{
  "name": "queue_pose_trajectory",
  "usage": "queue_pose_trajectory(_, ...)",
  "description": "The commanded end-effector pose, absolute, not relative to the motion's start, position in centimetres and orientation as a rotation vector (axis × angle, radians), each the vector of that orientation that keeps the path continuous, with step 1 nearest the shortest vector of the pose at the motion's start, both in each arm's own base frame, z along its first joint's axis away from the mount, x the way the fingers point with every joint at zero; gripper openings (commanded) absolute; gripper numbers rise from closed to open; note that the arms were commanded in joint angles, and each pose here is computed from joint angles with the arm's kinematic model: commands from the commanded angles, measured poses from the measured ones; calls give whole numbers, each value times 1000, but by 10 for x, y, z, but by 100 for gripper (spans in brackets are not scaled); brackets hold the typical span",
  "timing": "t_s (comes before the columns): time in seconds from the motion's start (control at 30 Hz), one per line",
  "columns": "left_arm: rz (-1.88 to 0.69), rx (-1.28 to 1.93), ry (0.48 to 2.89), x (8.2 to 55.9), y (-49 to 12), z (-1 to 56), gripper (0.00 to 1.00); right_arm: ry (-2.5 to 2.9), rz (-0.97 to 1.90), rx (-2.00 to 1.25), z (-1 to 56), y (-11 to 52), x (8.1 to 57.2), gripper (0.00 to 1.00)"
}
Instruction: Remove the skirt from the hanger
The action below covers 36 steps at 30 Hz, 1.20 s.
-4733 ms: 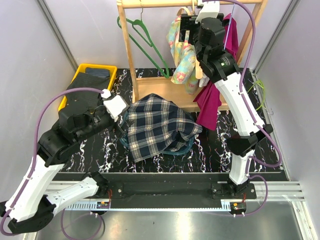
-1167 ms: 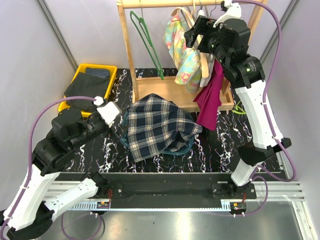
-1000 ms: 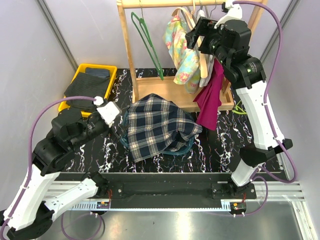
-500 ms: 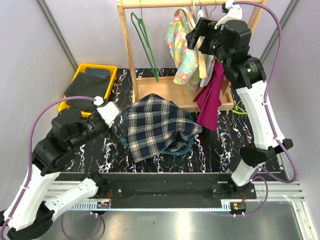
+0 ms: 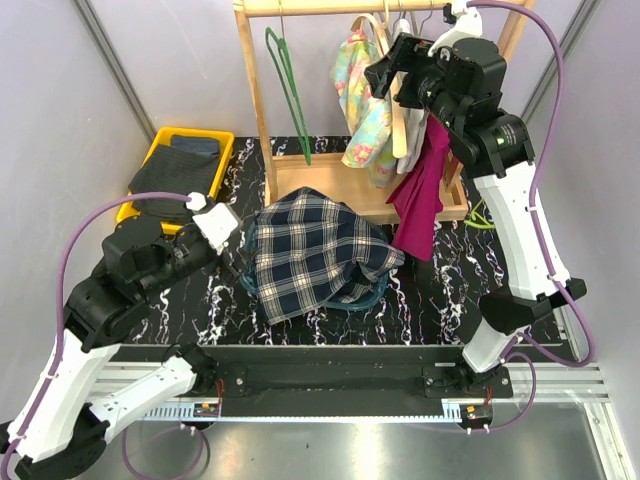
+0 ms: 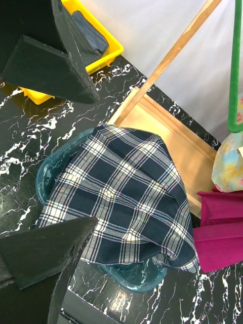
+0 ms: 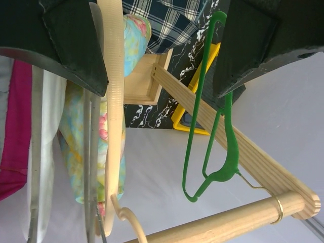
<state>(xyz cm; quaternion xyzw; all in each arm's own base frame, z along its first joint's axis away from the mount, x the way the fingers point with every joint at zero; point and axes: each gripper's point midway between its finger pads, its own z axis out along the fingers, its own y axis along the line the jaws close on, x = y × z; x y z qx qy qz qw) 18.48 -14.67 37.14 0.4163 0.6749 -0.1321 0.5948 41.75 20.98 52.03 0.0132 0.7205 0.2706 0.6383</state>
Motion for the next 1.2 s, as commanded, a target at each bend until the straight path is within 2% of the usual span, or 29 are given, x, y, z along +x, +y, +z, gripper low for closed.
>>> queue_pose_trajectory(0.0, -327, 944, 1521, 184, -149, 383, 99, 1594, 663, 10, 537, 212, 412, 92)
queue_pose_trajectory(0.37, -324, 944, 1518, 183, -148, 383, 99, 1720, 612, -11, 498, 222, 434, 93)
queue_pose_trajectory(0.8, -325, 943, 1520, 184, -148, 384, 99, 1731, 546, -6, 491, 215, 440, 92)
queue_pose_trajectory(1.17, -317, 940, 1516, 184, -147, 385, 99, 1740, 382, 23, 476, 212, 468, 75)
